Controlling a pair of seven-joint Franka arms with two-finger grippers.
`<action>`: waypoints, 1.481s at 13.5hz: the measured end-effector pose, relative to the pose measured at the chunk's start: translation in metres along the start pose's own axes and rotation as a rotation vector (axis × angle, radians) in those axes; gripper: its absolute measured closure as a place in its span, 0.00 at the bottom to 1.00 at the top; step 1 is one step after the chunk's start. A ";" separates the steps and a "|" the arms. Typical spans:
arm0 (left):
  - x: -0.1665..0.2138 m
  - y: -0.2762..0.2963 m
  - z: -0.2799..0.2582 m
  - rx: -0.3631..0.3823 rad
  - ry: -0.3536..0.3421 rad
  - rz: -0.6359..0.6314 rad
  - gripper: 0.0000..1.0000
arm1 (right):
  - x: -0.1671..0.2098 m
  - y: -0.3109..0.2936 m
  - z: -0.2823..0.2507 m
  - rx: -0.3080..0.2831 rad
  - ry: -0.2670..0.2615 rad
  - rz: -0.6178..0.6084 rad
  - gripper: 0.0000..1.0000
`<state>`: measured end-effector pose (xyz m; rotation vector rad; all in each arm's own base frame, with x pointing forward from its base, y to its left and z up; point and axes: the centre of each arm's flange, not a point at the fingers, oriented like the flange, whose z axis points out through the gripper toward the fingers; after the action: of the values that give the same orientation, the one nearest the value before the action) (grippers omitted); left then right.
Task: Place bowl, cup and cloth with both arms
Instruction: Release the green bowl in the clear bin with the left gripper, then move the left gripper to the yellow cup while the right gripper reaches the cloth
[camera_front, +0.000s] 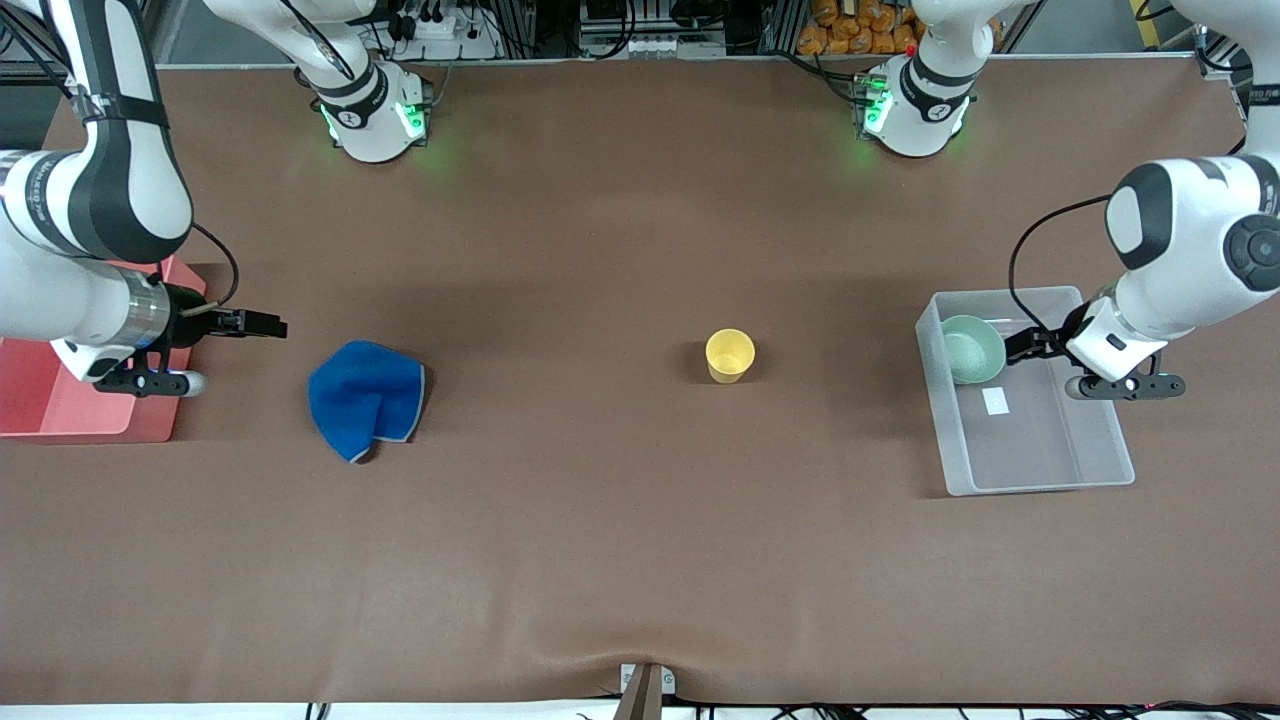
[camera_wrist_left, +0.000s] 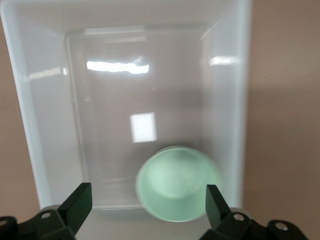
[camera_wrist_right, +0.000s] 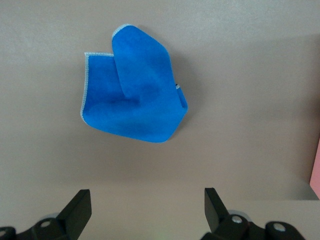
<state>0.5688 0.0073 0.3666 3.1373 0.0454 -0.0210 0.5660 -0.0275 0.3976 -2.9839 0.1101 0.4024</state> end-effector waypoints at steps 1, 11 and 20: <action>0.006 0.035 -0.018 -0.010 0.028 -0.047 0.00 | 0.001 0.000 0.002 0.006 -0.002 0.002 0.00; -0.005 0.300 0.039 -0.132 -0.101 -0.331 0.05 | 0.036 0.014 0.065 0.017 -0.011 0.045 0.00; -0.046 0.355 0.094 -0.060 -0.179 -0.365 0.33 | 0.079 0.018 0.139 0.035 0.071 0.087 0.00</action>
<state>0.5319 -0.3494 0.2749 3.0044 0.6016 -0.2930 0.6045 -0.0303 0.2419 -2.9665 0.2516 0.3002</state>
